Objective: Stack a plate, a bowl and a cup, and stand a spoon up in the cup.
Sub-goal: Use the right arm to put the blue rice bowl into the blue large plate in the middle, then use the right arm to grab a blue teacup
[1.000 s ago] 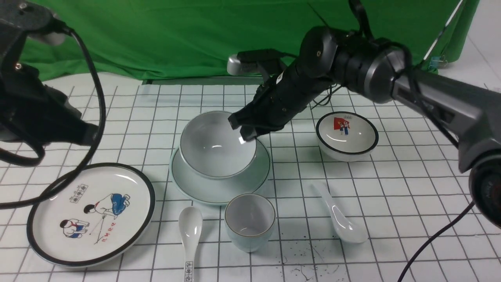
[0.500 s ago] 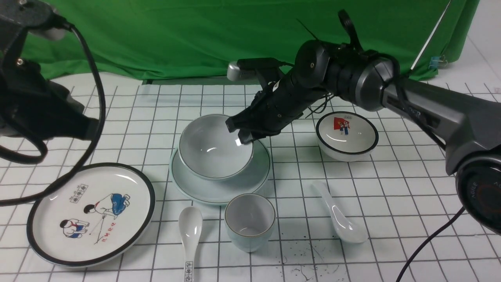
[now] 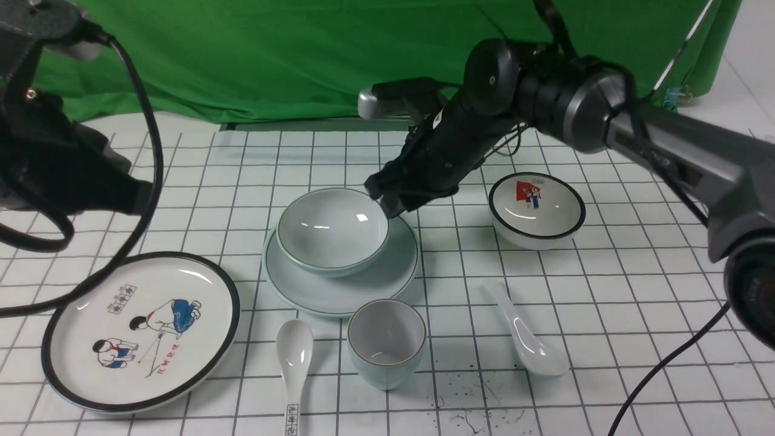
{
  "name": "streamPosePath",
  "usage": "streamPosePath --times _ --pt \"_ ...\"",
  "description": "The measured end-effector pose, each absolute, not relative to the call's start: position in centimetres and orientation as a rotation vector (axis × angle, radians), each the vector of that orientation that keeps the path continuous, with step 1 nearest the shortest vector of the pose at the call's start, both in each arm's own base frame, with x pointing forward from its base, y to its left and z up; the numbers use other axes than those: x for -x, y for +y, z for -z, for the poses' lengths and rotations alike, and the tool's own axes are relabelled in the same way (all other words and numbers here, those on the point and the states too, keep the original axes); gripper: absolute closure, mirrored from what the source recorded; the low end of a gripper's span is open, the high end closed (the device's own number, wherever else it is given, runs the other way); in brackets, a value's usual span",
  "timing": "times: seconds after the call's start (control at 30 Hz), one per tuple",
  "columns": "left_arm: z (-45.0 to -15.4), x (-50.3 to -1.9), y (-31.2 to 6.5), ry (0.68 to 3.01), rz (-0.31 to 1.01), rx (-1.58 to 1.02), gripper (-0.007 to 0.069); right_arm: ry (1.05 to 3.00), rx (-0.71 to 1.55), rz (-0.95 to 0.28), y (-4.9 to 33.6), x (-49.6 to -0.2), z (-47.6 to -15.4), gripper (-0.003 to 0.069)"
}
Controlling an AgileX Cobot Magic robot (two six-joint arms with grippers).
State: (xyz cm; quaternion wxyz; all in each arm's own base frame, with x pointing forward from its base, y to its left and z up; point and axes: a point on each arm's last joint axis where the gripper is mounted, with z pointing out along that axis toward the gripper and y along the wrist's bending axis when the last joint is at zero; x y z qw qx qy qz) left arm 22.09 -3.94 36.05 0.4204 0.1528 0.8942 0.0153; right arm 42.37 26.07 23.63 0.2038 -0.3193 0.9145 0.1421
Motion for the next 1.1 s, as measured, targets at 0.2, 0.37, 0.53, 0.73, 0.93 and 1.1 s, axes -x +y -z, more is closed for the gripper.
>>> streamPosePath --times 0.2,0.37,0.53,0.73,0.93,1.1 --pt "-36.1 -22.1 -4.0 2.233 -0.037 -0.381 0.0654 2.552 1.030 -0.228 23.7 -40.0 -29.3 0.0264" --pt "-36.2 -22.2 -4.0 2.227 -0.028 -0.377 0.0654 2.589 1.122 -0.197 23.1 -36.9 -30.9 0.0113" --pt "-36.2 -22.2 -4.1 2.228 -0.021 -0.374 0.0654 2.599 1.325 -0.194 25.7 -33.1 -28.7 0.0089" --pt "-36.2 -22.2 -4.1 2.228 -0.021 -0.374 0.0654 2.541 1.415 -0.206 28.2 -31.1 -25.0 0.0088" --pt "-36.2 -22.2 -4.1 2.228 -0.021 -0.374 0.0654 2.518 1.403 -0.203 28.4 -30.9 -22.3 0.0114" --pt "-36.2 -22.2 -4.1 2.228 -0.021 -0.374 0.0654 2.533 1.415 -0.195 28.6 -31.1 -21.0 0.0347"
